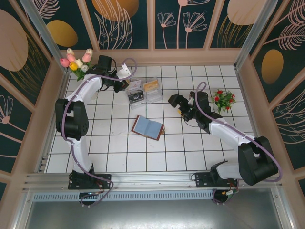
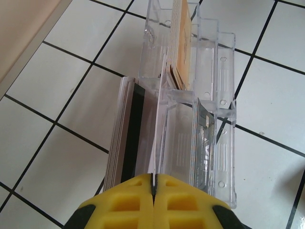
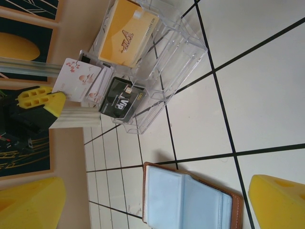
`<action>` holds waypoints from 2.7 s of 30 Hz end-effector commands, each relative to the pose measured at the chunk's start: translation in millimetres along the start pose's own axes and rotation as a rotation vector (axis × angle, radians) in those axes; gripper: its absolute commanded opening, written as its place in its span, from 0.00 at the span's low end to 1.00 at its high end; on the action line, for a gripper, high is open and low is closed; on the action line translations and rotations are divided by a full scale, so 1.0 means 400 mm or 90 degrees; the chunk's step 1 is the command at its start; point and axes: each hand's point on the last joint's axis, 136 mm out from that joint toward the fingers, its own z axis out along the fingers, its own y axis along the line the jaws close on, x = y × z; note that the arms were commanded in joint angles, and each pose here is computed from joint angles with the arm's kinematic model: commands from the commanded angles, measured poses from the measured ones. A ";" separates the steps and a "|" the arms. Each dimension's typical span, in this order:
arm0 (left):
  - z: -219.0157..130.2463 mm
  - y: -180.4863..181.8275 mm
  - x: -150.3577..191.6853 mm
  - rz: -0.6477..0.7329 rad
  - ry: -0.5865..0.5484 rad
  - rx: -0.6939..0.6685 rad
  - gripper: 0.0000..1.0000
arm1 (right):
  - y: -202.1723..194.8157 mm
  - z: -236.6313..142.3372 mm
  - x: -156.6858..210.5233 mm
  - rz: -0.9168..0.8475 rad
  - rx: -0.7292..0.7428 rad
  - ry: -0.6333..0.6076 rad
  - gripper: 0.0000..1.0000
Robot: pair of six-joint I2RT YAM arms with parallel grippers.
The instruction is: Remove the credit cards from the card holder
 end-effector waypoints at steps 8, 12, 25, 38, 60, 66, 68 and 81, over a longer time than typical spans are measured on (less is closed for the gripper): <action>-0.049 -0.033 -0.047 0.036 -0.043 0.052 0.00 | 0.040 -0.003 -0.006 -0.004 -0.022 -0.003 0.99; -0.060 -0.038 -0.047 0.037 -0.044 0.048 0.00 | 0.042 -0.002 -0.007 -0.006 -0.024 -0.002 0.99; -0.044 0.027 -0.042 0.040 -0.043 -0.042 0.00 | 0.043 0.004 0.002 -0.009 -0.023 0.002 0.99; 0.007 -0.001 0.007 0.050 -0.020 0.011 0.00 | 0.054 0.005 0.006 -0.007 -0.028 0.006 0.99; 0.027 0.029 0.033 0.046 0.002 -0.025 0.13 | 0.062 0.008 0.015 -0.009 -0.028 0.014 0.99; -0.015 0.027 -0.019 0.036 -0.038 -0.031 0.23 | 0.064 0.008 0.017 -0.004 -0.033 0.017 0.99; -0.022 0.033 -0.024 0.035 -0.039 -0.039 0.25 | 0.067 0.009 0.017 -0.004 -0.034 0.019 0.99; -0.185 0.080 -0.148 -0.064 -0.174 -0.187 0.51 | 0.083 -0.003 -0.012 -0.038 -0.020 -0.010 0.99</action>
